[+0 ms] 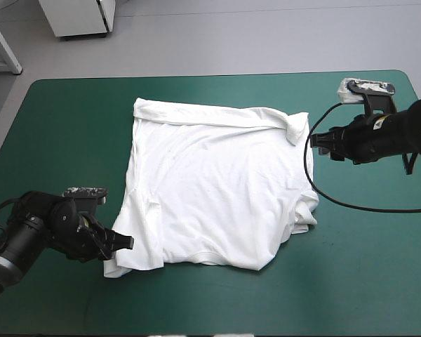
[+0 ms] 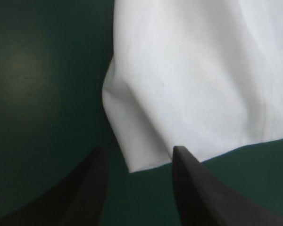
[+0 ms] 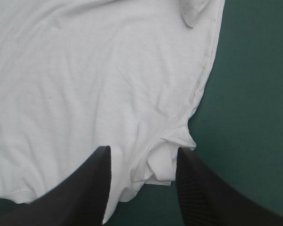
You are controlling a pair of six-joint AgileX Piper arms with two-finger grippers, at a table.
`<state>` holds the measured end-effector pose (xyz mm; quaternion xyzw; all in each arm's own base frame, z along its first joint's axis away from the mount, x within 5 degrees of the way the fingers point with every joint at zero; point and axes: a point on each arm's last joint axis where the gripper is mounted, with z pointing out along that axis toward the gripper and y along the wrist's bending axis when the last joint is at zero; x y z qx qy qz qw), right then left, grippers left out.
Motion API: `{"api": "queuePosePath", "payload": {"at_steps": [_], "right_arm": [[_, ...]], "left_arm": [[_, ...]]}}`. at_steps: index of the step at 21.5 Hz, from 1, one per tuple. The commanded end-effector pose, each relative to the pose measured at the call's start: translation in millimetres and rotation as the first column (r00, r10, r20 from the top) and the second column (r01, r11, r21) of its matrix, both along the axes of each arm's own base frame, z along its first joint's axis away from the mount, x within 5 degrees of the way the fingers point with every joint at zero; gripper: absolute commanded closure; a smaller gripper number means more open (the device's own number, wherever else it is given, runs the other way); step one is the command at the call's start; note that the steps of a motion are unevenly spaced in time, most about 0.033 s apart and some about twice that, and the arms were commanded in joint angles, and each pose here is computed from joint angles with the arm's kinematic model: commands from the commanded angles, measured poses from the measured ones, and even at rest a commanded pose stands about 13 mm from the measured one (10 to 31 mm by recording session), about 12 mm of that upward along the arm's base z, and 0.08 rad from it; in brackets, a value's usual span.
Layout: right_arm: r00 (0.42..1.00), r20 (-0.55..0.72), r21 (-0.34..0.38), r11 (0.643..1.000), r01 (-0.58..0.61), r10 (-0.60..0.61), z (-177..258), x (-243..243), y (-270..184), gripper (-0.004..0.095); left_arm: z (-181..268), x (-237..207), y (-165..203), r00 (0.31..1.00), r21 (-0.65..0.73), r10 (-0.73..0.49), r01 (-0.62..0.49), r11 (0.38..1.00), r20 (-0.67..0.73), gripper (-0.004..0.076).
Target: Fold the cloth
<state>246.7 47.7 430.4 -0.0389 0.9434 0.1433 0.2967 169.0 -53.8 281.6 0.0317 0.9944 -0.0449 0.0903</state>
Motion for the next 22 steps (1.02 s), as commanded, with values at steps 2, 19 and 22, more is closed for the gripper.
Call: {"api": "queuePosePath", "payload": {"at_steps": [2, 19, 22], "right_arm": [[0.998, 0.066, 0.015, 1.000, -0.008, 0.007, 17, -15, -2, 0.0493], [0.997, 0.075, 0.006, 1.000, -0.020, 0.019, 18, -16, -2, 0.0493], [0.997, 0.068, 0.003, 1.000, -0.019, 0.019, 16, -16, -2, 0.0493]], "left_arm": [[-11, -3, -4, 0.999, -0.057, 0.019, -0.017, 0.998, 0.040, 0.0314], [-85, 24, -6, 0.994, 0.042, 0.046, -0.042, 0.998, -0.098, 0.0420], [-86, 24, -6, 0.994, 0.042, 0.047, -0.043, 0.998, -0.098, 0.0624]]}}
